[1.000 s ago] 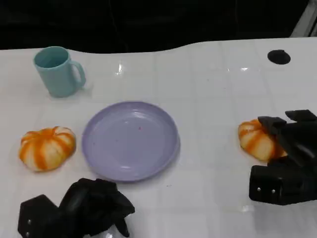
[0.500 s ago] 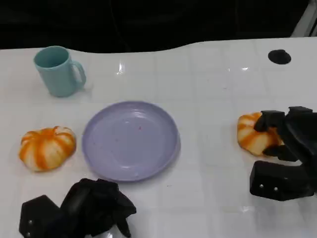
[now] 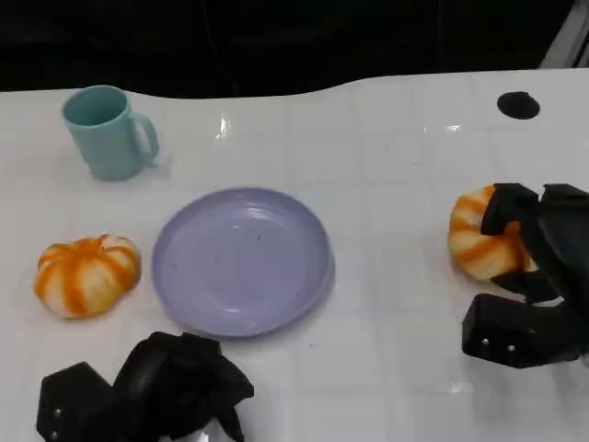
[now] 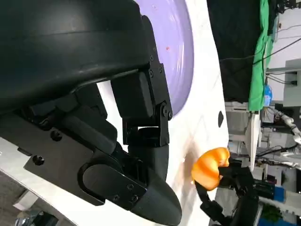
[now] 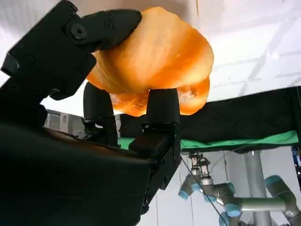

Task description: Grasp the bread from the table and place it into the plate.

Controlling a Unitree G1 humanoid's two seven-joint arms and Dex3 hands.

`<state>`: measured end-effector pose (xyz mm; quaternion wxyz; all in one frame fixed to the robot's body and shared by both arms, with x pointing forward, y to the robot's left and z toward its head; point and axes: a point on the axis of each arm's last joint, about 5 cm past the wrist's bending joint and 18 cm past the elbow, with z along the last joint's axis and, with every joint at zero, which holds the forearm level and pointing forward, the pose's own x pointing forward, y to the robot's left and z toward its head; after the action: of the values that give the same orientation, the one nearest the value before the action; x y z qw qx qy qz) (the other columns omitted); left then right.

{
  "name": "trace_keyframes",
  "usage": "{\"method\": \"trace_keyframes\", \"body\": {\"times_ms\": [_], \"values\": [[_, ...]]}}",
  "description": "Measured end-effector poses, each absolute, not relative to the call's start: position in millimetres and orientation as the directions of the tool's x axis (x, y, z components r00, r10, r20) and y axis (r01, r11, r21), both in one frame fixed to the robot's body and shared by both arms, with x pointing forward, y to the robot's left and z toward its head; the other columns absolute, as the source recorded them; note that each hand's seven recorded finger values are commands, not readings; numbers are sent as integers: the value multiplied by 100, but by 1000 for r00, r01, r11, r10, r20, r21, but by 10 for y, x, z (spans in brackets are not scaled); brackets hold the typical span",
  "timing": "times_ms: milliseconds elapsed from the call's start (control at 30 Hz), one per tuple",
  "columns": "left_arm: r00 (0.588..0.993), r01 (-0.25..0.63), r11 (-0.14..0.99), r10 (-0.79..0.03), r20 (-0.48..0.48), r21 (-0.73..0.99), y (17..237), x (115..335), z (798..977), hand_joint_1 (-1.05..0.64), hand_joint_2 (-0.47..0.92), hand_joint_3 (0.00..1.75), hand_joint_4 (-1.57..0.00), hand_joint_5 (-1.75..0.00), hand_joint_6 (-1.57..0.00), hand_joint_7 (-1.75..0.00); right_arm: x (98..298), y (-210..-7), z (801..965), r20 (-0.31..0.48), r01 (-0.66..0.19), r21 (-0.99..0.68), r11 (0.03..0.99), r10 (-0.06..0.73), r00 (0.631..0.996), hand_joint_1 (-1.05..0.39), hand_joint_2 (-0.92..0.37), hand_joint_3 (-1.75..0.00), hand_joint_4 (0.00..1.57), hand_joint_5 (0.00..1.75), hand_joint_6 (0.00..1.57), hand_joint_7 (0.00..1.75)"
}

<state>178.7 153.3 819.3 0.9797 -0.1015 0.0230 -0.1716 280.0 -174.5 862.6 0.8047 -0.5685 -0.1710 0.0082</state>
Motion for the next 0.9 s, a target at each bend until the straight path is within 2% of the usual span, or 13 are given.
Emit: {"method": "trace_keyframes", "body": {"times_ms": [167,333,567,700,900], "values": [[939,334,920,-343,-13,-205,1523,1786,8188,-105,82,1,-146,-102,-157,-51,2849,-1568,8774,355,211,-862,461,252,900,-12,-32,-134,97,175,74,175],[940,330,923,-340,-15,-198,1513,1786,8192,-105,81,0,-146,-102,-156,-51,2882,-1335,8952,403,187,-813,552,300,865,-8,-28,-146,98,175,76,175],[941,329,923,-338,-15,-198,1516,1785,8191,-105,81,0,-146,-101,-156,-50,2872,-1001,9154,415,67,-721,690,353,839,-8,-26,-148,98,175,76,175],[941,329,923,-338,-15,-198,1517,1785,8191,-105,81,0,-146,-101,-156,-50,2844,-810,9208,396,-16,-694,720,400,827,-8,-25,-150,100,175,76,175],[941,329,923,-339,-16,-198,1516,1781,8190,-105,82,1,-146,-101,-157,-50,2808,-557,9258,390,-94,-678,729,465,795,-9,-23,-151,100,175,76,175]]}}
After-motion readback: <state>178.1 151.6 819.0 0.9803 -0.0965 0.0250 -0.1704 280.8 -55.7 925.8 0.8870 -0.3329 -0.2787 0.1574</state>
